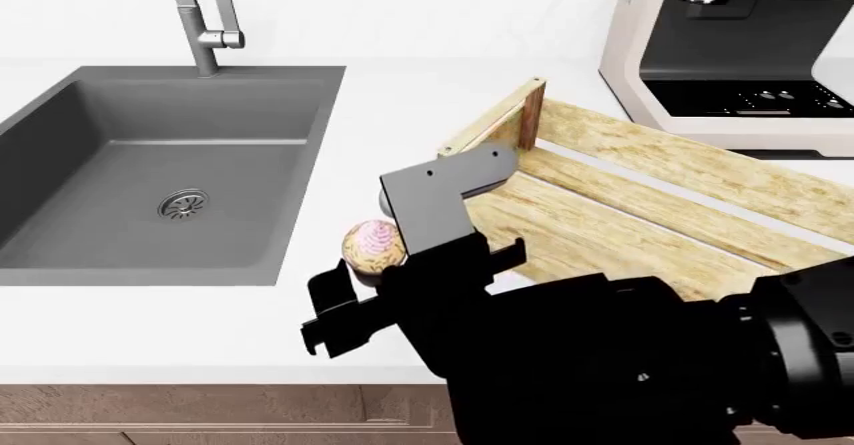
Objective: Move the fresh-baked cupcake off the tray onto the counter, and place the bowl used for mixing into the sink.
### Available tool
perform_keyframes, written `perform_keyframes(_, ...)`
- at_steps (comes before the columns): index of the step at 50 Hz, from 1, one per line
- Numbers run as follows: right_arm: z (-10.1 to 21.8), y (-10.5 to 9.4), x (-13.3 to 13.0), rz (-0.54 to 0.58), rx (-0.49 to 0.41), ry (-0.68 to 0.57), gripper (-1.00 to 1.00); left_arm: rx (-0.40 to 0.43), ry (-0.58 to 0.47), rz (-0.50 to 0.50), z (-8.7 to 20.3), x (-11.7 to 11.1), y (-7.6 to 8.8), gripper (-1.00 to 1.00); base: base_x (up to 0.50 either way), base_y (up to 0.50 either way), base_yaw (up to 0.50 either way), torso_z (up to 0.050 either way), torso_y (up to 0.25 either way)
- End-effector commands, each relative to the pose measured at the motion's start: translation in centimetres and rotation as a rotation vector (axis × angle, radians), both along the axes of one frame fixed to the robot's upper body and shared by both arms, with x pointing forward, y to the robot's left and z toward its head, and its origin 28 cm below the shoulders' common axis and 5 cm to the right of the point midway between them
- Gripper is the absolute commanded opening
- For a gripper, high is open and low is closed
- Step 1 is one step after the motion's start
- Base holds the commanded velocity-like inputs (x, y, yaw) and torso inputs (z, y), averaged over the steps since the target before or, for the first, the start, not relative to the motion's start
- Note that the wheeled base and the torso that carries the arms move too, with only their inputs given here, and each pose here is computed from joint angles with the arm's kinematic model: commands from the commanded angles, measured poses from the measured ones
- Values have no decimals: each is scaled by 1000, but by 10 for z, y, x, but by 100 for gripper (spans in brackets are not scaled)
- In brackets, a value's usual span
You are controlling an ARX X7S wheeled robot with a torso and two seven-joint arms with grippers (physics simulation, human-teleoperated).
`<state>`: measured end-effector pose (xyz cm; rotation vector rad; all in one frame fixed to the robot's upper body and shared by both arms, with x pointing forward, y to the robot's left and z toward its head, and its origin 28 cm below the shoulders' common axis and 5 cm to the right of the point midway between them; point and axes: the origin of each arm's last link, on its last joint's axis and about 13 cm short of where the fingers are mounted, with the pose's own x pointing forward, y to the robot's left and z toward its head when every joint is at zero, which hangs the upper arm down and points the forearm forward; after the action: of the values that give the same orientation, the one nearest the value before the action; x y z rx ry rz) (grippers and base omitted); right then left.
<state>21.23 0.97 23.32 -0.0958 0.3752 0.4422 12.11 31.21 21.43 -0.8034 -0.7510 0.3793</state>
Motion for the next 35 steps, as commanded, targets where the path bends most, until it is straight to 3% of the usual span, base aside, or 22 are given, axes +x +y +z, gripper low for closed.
perform_keyframes(1,-3,0,2,5,-10,1,-100,1,0,0,0,0,0,100,0,0,0,0,0)
perform_keyframes(35,-10,0,3,5,-15,24,-100,1,-1,1,0,0,0,100,0,0,0,0,0)
